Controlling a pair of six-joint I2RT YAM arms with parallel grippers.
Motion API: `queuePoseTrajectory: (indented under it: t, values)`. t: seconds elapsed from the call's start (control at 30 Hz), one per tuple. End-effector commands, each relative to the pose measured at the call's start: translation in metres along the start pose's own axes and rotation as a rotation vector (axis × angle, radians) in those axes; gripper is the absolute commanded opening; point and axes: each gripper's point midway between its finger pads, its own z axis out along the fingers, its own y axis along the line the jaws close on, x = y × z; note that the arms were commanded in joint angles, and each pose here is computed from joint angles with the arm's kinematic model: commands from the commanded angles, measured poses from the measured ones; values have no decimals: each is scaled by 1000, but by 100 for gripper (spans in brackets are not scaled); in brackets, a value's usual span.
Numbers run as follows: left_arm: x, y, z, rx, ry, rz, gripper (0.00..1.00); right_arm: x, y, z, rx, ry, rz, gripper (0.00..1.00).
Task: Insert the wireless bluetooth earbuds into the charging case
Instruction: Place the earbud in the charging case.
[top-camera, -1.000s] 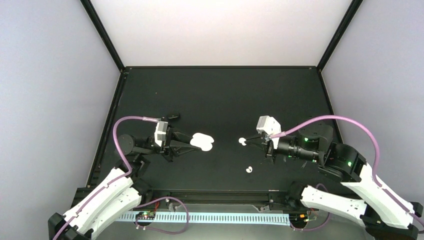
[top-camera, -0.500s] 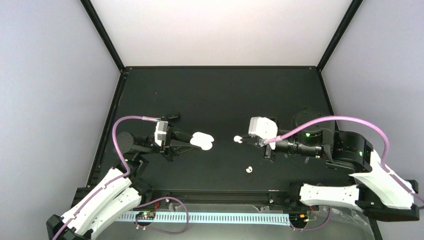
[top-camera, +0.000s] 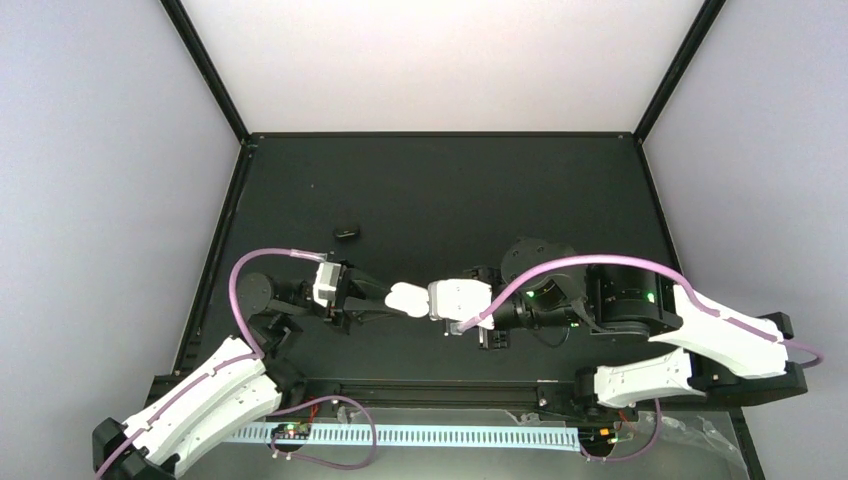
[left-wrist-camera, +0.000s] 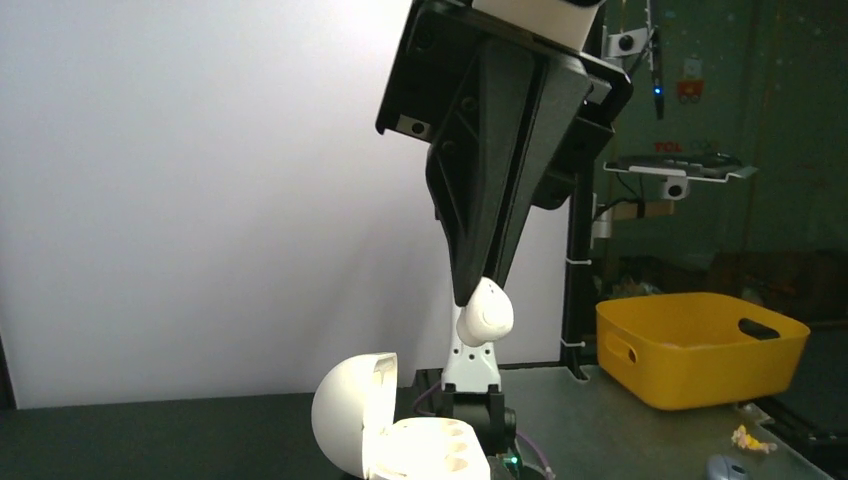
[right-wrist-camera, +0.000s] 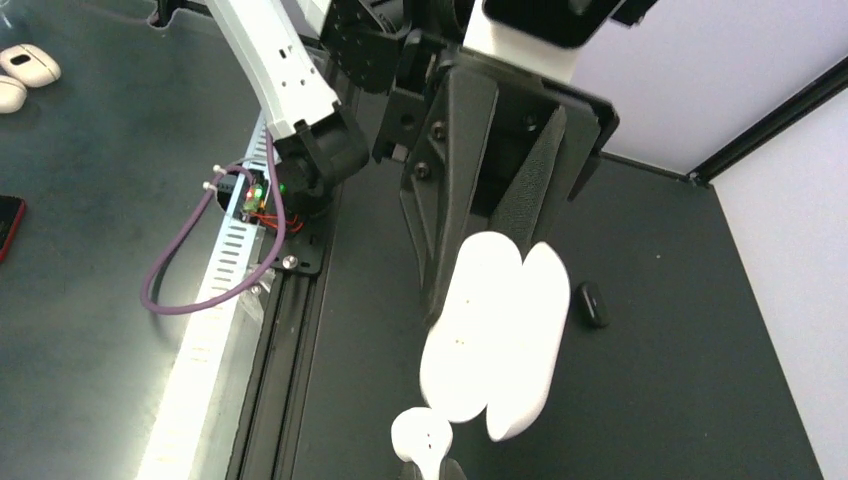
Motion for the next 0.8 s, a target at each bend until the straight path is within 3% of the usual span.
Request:
queuePoseTrajectory:
  t: [0.0, 0.77]
  values:
    - [-8, -15, 1, 52, -23, 102, 2, -13, -4, -4, 39, -16, -14, 1]
    - [-10, -14, 0, 6, -23, 114, 2, -20, -9, 24, 119, 54, -43, 1]
